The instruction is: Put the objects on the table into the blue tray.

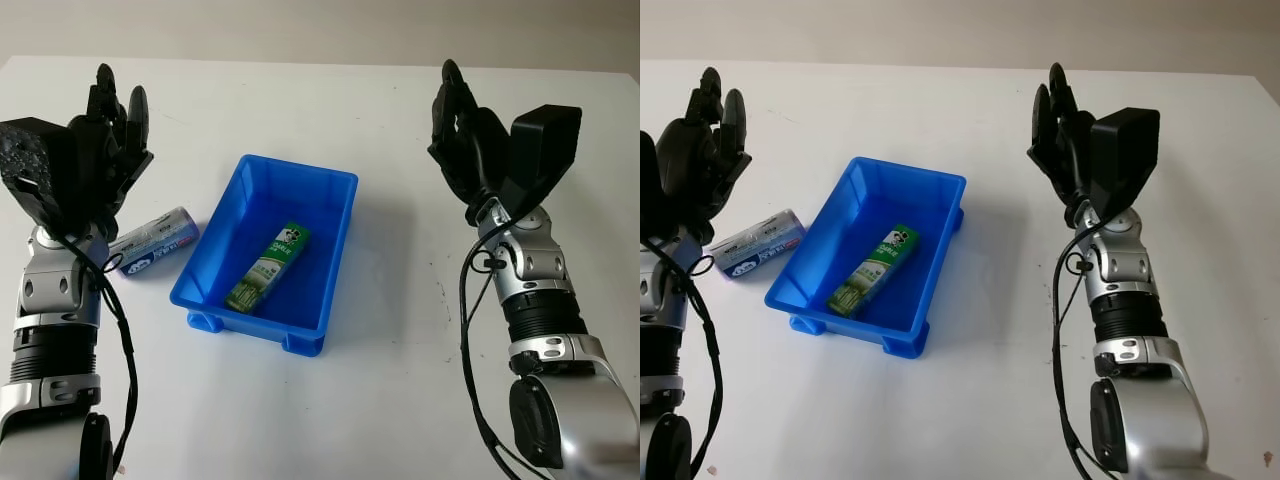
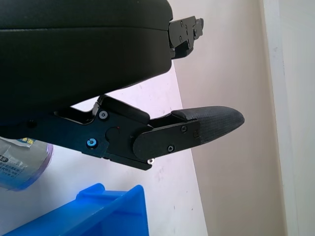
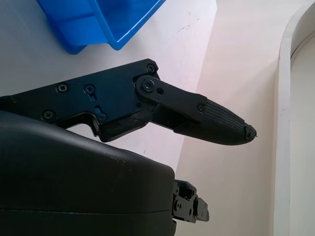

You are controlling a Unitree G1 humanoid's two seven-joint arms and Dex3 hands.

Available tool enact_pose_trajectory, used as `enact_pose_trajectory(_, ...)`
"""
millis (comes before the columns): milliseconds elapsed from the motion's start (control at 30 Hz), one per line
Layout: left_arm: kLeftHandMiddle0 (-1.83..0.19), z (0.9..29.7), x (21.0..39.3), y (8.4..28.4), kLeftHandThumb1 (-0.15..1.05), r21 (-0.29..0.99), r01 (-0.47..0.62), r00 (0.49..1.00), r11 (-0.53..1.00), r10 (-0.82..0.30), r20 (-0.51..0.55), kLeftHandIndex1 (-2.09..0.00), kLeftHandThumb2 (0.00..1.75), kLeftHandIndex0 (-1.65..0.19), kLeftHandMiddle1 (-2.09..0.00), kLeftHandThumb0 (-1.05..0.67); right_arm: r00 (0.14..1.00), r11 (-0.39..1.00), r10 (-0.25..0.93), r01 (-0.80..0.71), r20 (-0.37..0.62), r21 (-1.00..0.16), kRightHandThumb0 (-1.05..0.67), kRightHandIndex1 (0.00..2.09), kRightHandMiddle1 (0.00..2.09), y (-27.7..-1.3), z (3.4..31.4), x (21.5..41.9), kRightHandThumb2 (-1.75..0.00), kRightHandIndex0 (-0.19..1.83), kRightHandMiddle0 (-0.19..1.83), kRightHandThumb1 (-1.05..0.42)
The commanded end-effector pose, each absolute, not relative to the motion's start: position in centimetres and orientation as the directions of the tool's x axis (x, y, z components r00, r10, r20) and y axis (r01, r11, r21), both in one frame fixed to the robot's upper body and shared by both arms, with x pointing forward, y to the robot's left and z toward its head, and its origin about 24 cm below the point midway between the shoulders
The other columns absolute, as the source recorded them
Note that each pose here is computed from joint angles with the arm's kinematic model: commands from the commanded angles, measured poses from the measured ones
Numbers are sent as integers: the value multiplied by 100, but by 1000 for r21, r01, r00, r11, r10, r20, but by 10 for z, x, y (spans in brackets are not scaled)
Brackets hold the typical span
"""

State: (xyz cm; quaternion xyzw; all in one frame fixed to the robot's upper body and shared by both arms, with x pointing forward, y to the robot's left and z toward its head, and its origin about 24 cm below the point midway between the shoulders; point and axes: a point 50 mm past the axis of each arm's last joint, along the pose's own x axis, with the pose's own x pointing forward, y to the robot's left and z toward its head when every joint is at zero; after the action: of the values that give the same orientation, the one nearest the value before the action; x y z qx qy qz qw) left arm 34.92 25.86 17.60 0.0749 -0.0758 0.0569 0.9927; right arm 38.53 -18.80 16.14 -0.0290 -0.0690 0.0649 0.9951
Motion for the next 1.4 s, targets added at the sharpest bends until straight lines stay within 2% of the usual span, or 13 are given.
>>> enact_pose_trajectory(0,19,182,344,266,105,194,-149,978,970,116,173,0,62,19,0,-71,980,990,133,-126,146,-58,-76,0,0,-188,164,384,-80,-19,-19,-105)
enact_pose_trajectory(67,19,186,342,268,105,246,-165,977,955,125,171,0,59,19,-1,-70,980,990,136,-128,148,-57,-76,0,0,-188,165,384,-80,-19,-19,-105)
enact_pose_trajectory(167,16,200,336,279,105,442,-177,980,879,116,162,-3,43,17,-4,-69,979,989,143,-135,146,-62,-76,0,0,-188,166,384,-80,-19,-19,-105)
enact_pose_trajectory(267,17,211,332,288,105,556,-166,986,814,118,121,-5,29,14,-5,-71,977,988,150,-143,153,-56,-75,0,0,-189,167,384,-80,-19,-19,-105)
enact_pose_trajectory(433,19,236,328,307,99,723,-47,991,689,121,-51,-2,7,18,-1,-70,976,987,155,-149,154,-53,-76,0,0,-189,168,384,-79,-19,-19,-105)
enact_pose_trajectory(567,13,246,327,312,96,853,57,974,519,159,-162,-5,5,13,-5,-82,975,986,162,-155,153,-56,-76,0,0,-189,168,384,-79,-19,-19,-105)
enact_pose_trajectory(667,5,246,328,310,93,883,98,966,458,169,-195,-6,4,10,-8,-87,975,987,158,-152,154,-54,-76,0,0,-189,168,384,-79,-19,-19,-105)
enact_pose_trajectory(767,7,240,331,308,90,881,167,953,442,157,-260,-5,4,11,-6,-76,975,987,158,-150,154,-59,-76,0,0,-189,168,384,-79,-19,-19,-105)
enact_pose_trajectory(900,-9,232,336,303,89,872,231,938,431,138,-317,-5,5,12,-14,-78,975,987,159,-151,153,-59,-75,0,0,-189,169,384,-79,-19,-19,-105)
enact_pose_trajectory(1067,-13,222,338,297,89,861,301,919,409,115,-376,-5,5,12,-17,-73,976,987,157,-148,153,-65,-75,0,0,-190,170,384,-79,-19,-19,-105)
enact_pose_trajectory(1133,3,217,339,295,90,850,335,910,406,94,-403,-6,6,11,-9,-67,976,987,156,-148,154,-62,-74,0,0,-190,170,384,-79,-19,-19,-105)
enact_pose_trajectory(1200,10,213,339,294,92,847,374,899,379,79,-432,-7,6,9,-5,-70,976,987,154,-147,156,-58,-74,0,0,-190,171,384,-79,-19,-19,-105)
enact_pose_trajectory(1367,9,199,341,292,92,816,424,880,394,35,-474,-6,5,9,-6,-73,976,988,151,-144,155,-59,-74,0,0,-190,172,384,-79,-19,-19,-105)
